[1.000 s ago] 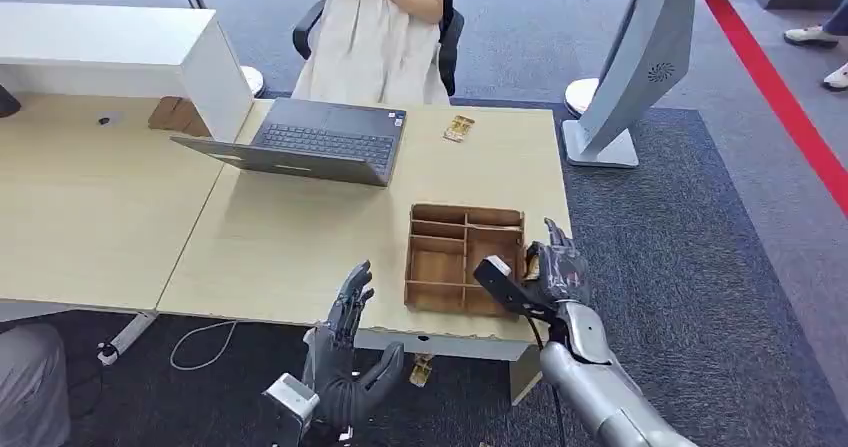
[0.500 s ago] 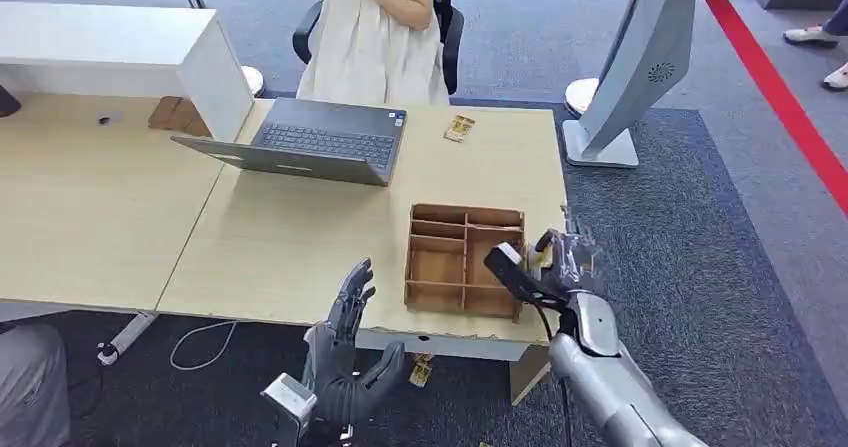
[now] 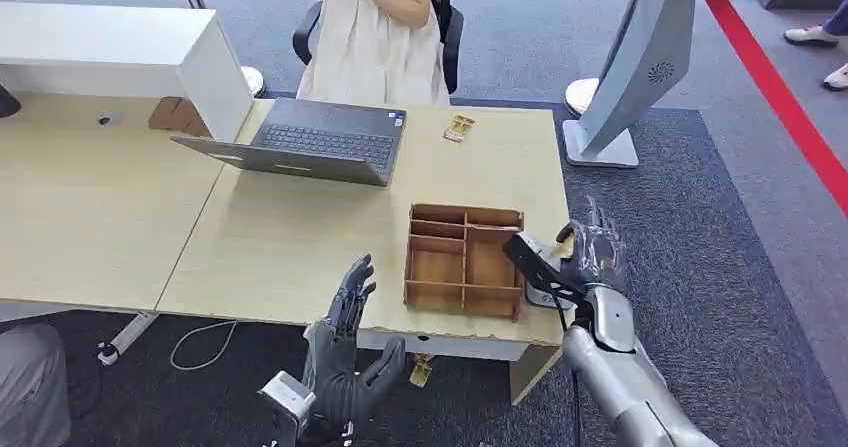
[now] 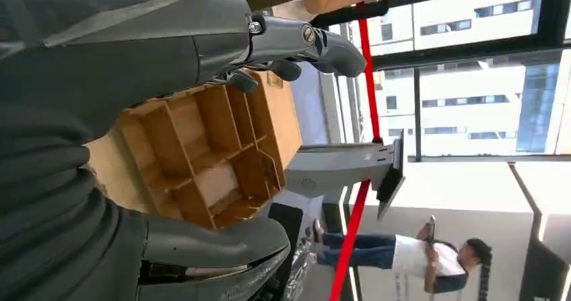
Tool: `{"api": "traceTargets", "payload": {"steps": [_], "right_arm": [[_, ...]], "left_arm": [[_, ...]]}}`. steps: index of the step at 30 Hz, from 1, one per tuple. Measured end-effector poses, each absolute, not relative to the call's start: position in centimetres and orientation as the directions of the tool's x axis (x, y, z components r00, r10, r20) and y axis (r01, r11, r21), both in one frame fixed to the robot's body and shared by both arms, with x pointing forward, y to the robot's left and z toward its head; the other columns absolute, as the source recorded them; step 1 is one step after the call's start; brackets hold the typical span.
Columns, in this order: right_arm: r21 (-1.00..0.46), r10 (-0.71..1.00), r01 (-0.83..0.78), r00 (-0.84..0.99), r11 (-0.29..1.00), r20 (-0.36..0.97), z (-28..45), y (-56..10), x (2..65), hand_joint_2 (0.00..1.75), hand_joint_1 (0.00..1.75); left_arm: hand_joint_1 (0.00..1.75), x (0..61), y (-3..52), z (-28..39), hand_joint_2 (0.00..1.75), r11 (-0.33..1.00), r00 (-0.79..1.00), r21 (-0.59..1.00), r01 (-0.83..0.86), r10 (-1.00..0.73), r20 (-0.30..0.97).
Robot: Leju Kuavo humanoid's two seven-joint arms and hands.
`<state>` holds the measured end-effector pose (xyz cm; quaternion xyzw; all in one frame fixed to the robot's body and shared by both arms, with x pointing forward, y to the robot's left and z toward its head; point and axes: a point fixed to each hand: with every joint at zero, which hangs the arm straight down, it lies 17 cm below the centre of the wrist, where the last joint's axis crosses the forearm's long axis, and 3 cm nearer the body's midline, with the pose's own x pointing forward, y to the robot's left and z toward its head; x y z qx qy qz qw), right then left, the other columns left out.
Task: Pass the card to the sensor for recognition and then transmit it.
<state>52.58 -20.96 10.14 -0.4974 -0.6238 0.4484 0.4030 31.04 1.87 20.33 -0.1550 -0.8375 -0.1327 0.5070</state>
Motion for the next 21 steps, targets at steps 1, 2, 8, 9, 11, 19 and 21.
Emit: {"api": "traceTargets", "payload": {"steps": [1,2,8,9,11,19,21], "right_arm": [[-0.961,0.983,0.256,-0.176,0.101,0.056,10.0,-21.1,52.5,1.75,1.75],[-0.963,0.984,0.251,-0.171,0.098,0.055,9.7,-21.3,52.5,1.75,1.75],[-0.974,0.986,0.207,-0.155,0.088,0.056,8.2,-21.9,52.3,1.75,1.75],[-0.977,0.986,0.199,-0.155,0.083,0.052,7.9,-21.9,52.3,1.75,1.75],[-0.983,0.986,0.172,-0.159,0.069,0.041,7.0,-21.8,52.1,1.75,1.75],[-0.987,0.987,0.146,-0.157,0.060,0.037,6.2,-21.6,52.0,1.75,1.75],[-0.989,0.988,0.132,-0.148,0.059,0.039,5.8,-21.8,52.0,1.75,1.75]], "left_arm": [[0.00,31.0,1.9,20.3,1.75,0.916,-0.438,0.065,0.395,0.126,0.890],[0.00,31.1,1.9,20.4,1.75,0.916,-0.439,0.066,0.396,0.126,0.890],[0.00,31.3,1.9,20.5,1.75,0.918,-0.438,0.065,0.392,0.124,0.890],[0.00,31.3,1.9,20.5,1.75,0.918,-0.437,0.064,0.392,0.125,0.891],[0.00,31.4,1.9,20.5,1.75,0.919,-0.437,0.062,0.390,0.125,0.891],[0.00,31.4,2.0,20.5,1.75,0.921,-0.436,0.059,0.384,0.124,0.891],[0.00,31.5,2.1,20.5,1.75,0.922,-0.436,0.059,0.382,0.124,0.891]]}}
